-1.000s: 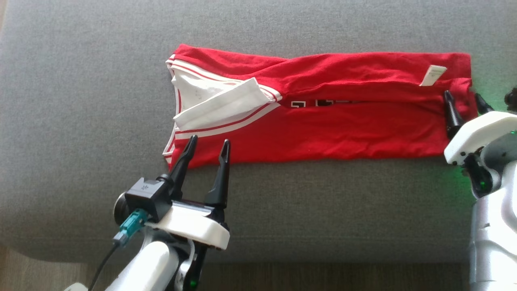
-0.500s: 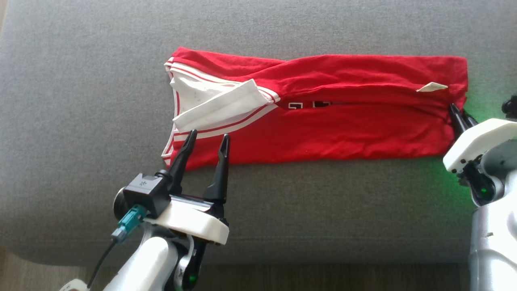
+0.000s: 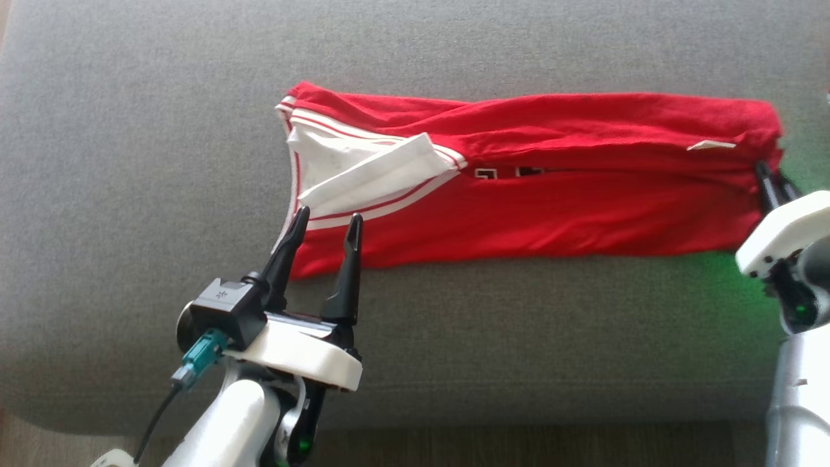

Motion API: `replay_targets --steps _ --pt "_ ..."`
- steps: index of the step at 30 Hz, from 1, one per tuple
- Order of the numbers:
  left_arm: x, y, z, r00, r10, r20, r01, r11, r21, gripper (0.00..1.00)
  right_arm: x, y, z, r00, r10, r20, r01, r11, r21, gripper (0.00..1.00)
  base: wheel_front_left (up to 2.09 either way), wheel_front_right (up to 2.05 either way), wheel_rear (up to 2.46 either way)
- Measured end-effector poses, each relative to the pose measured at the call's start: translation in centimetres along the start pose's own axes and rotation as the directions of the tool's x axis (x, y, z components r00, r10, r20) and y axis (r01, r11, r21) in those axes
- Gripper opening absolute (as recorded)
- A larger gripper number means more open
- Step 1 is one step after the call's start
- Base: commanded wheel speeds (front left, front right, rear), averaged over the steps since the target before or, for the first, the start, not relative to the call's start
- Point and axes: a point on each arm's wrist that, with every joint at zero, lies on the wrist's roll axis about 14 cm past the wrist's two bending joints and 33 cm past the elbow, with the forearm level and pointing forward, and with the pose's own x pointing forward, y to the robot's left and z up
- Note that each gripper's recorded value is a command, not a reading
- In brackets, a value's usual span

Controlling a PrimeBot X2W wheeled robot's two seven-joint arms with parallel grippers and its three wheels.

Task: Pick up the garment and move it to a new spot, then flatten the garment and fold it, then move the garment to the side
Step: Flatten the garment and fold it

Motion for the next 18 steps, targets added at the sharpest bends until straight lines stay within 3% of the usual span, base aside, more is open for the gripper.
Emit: replay_targets --steps 11,18 --pt "-0.7 -0.7 0.0 1.000 -0.018 -0.003 0.018 1.000 0.002 1.00 -2.3 -2.1 5.8 0.991 -0.053 0.120 0.059 0.997 -0.050 0.00 0.00 0.00 0.00" --pt "-1.2 -1.3 0.7 0.999 -0.030 0.016 0.030 1.000 0.010 1.00 -4.3 3.0 9.2 0.974 0.139 0.179 -0.147 0.989 0.028 0.00 0.00 0.00 0.00"
